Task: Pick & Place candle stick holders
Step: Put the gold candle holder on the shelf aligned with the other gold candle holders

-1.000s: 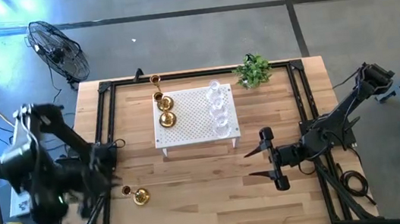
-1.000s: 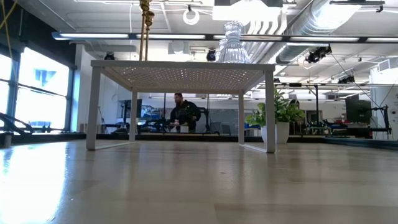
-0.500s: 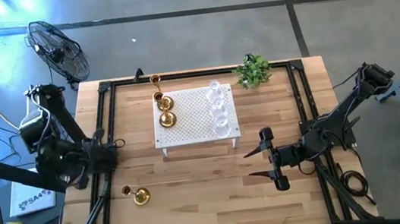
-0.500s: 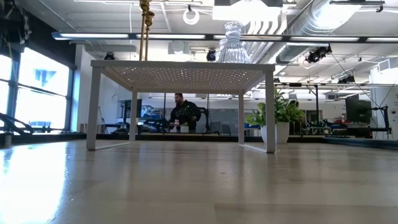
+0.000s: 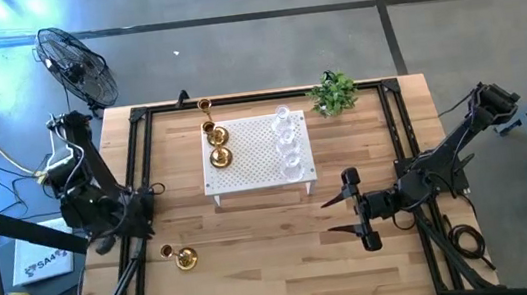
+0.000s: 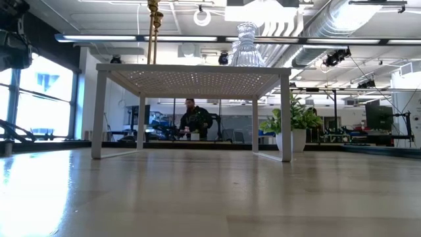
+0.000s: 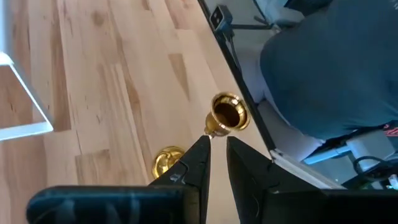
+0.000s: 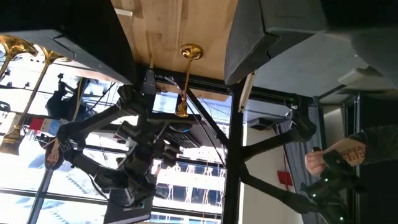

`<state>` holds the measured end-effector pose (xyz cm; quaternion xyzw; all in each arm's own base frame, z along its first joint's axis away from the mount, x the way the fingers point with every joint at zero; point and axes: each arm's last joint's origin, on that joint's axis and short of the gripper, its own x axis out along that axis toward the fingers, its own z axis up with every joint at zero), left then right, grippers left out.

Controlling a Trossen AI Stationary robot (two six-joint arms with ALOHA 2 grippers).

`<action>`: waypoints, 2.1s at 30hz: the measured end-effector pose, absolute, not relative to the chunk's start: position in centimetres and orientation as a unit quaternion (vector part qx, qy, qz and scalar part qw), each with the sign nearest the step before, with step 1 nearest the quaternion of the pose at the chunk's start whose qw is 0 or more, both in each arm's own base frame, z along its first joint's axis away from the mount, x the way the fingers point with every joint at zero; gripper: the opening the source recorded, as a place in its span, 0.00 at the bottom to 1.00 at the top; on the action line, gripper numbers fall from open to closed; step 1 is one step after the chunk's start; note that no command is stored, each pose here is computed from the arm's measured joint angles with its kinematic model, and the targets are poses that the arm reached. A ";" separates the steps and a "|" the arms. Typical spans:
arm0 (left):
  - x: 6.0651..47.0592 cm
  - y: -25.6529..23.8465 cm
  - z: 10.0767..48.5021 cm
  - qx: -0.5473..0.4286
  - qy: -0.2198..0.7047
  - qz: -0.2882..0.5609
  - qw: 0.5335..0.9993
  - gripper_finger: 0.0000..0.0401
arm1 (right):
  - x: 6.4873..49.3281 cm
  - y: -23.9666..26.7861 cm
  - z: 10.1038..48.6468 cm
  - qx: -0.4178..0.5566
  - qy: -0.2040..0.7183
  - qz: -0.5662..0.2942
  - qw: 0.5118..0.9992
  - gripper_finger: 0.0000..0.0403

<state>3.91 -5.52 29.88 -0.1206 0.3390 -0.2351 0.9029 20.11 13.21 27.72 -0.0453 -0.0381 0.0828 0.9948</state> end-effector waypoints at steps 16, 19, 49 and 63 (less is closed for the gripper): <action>4.0 -6.0 28.5 -0.160 0.386 -0.218 0.882 0.13 | 20.1 13.1 27.7 -0.044 -0.036 0.062 0.996 0.59; 3.8 -5.9 28.3 -0.155 0.400 -0.224 0.875 0.13 | 20.1 13.1 27.7 -0.044 -0.036 0.062 0.996 0.59; 4.9 -8.2 21.7 -0.147 0.429 -0.219 0.864 0.13 | 20.1 13.1 27.5 -0.035 -0.028 0.065 0.997 0.59; 5.3 -8.9 22.5 -0.044 0.343 -0.305 0.887 0.13 | 20.1 13.1 27.5 -0.032 -0.026 0.065 0.997 0.59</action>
